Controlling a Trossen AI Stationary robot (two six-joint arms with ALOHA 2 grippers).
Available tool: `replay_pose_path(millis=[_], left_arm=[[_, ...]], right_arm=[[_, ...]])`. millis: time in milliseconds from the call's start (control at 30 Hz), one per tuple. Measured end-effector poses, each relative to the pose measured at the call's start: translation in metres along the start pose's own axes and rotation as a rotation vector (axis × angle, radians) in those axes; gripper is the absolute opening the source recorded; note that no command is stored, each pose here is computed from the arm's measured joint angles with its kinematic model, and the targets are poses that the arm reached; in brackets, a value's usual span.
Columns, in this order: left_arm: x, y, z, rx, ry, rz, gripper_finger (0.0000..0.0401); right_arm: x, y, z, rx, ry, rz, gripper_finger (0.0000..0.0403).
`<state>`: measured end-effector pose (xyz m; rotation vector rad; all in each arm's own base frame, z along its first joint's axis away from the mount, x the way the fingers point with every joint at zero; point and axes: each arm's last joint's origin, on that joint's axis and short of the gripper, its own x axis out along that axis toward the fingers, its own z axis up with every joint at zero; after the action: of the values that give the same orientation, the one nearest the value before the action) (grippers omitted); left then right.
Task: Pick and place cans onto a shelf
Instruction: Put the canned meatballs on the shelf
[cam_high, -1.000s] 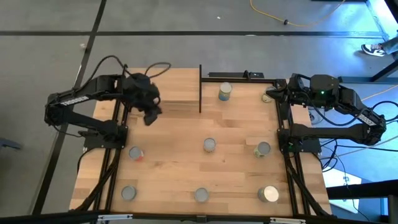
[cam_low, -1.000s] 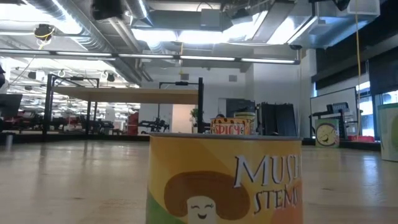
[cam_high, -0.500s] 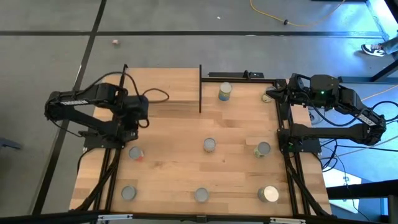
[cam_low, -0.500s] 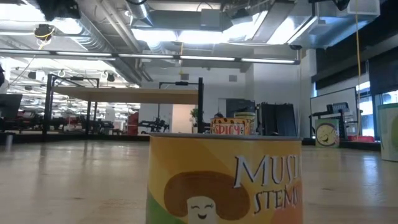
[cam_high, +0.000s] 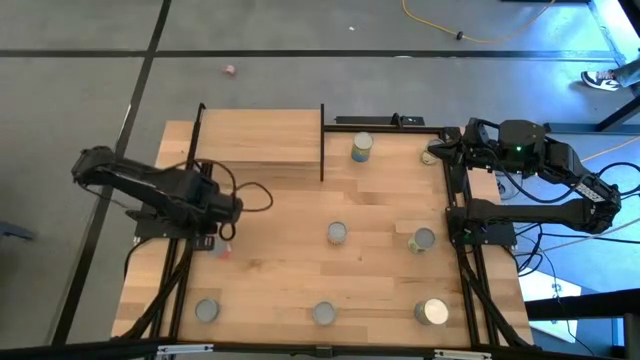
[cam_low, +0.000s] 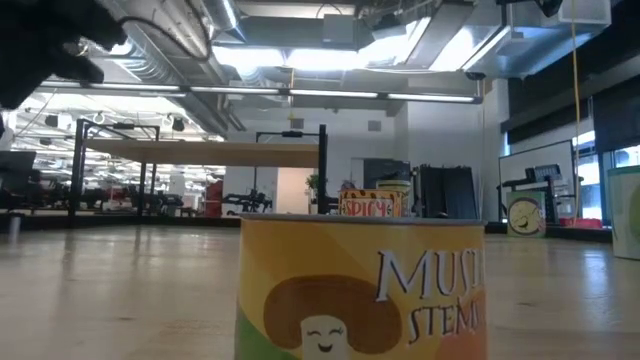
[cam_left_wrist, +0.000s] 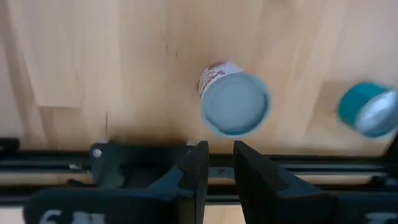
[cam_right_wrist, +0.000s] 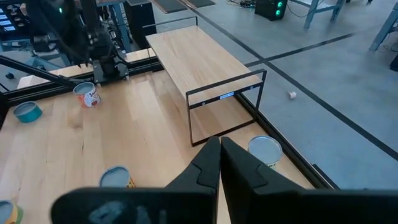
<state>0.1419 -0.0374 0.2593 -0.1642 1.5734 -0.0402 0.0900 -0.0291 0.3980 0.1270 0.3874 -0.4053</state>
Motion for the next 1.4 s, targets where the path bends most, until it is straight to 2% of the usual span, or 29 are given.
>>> replay_pose_path(millis=[100,367,1133,1400], left_arm=[[0.019,0.0,0.001,0.026,-0.008,0.03,0.0067],[0.055,0.0,0.0,0.064,-0.034,0.028,0.0067],[0.059,0.0,0.001,0.073,-0.05,0.025,0.0067],[0.075,0.004,-0.005,0.009,-0.022,0.034,0.0067]], right_arm=[[0.0,0.0,0.0,0.0,0.0,0.0,0.0016],[0.0,0.0,0.0,0.0,0.0,0.0,0.0016],[0.0,0.0,0.0,0.001,0.0,0.0,0.0016],[0.0,0.0,0.0,0.006,0.0,0.0,0.0016]])
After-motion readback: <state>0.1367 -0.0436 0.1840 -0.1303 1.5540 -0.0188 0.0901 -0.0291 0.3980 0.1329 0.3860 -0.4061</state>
